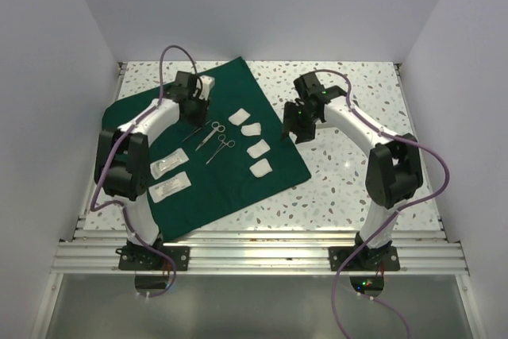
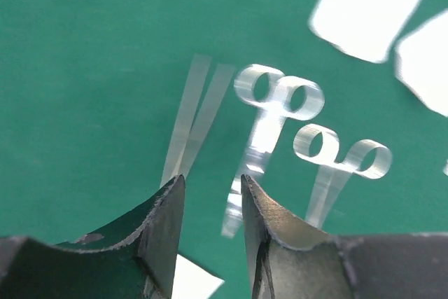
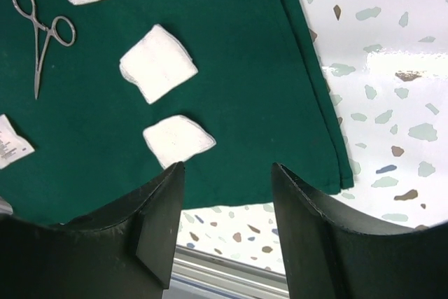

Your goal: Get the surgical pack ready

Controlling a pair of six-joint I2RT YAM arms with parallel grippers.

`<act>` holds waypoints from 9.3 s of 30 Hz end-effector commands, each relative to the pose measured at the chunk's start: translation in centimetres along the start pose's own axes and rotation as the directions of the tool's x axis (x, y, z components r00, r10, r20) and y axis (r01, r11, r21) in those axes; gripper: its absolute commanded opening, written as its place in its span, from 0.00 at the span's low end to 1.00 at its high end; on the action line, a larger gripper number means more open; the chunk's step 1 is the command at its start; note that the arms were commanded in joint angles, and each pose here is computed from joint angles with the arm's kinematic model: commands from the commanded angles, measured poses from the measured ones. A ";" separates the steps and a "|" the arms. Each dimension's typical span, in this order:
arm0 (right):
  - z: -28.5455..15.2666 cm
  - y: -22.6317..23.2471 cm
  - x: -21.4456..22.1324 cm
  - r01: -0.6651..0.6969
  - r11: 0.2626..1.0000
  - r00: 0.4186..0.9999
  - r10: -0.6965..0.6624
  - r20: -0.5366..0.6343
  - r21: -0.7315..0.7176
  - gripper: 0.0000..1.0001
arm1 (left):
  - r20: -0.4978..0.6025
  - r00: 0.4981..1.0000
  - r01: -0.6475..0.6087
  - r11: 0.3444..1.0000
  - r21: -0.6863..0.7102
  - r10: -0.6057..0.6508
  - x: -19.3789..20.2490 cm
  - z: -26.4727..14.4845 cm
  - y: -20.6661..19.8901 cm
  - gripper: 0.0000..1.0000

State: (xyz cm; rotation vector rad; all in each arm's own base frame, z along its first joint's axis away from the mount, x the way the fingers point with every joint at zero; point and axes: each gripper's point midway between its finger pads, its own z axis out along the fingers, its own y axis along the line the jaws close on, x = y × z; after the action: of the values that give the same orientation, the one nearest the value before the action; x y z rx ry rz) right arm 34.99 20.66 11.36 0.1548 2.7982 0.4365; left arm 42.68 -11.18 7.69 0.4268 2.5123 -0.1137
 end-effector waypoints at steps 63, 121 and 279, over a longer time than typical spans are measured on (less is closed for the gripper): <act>0.7 16.7 -2.1 -0.087 0.871 0.996 0.090 -0.017 -0.484 0.64 | -0.052 0.965 0.217 0.672 0.708 -0.257 -2.7 -9.4 -13.8 0.00; -0.3 -14.7 -18.1 -0.539 0.837 0.800 0.473 0.370 0.094 0.49 | -0.112 0.993 0.046 0.999 0.025 -0.043 1.6 3.3 -0.5 0.54; 6.9 11.2 -5.3 -0.110 0.948 0.993 0.116 0.002 -0.300 0.49 | -0.168 0.986 0.009 0.996 0.083 0.006 9.6 3.5 -6.7 0.00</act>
State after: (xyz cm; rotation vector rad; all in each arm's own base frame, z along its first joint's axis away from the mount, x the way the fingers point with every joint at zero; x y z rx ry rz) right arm 41.78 31.05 7.39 0.2893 2.7443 0.7783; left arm 36.84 -15.32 1.64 0.4599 2.6155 -0.1495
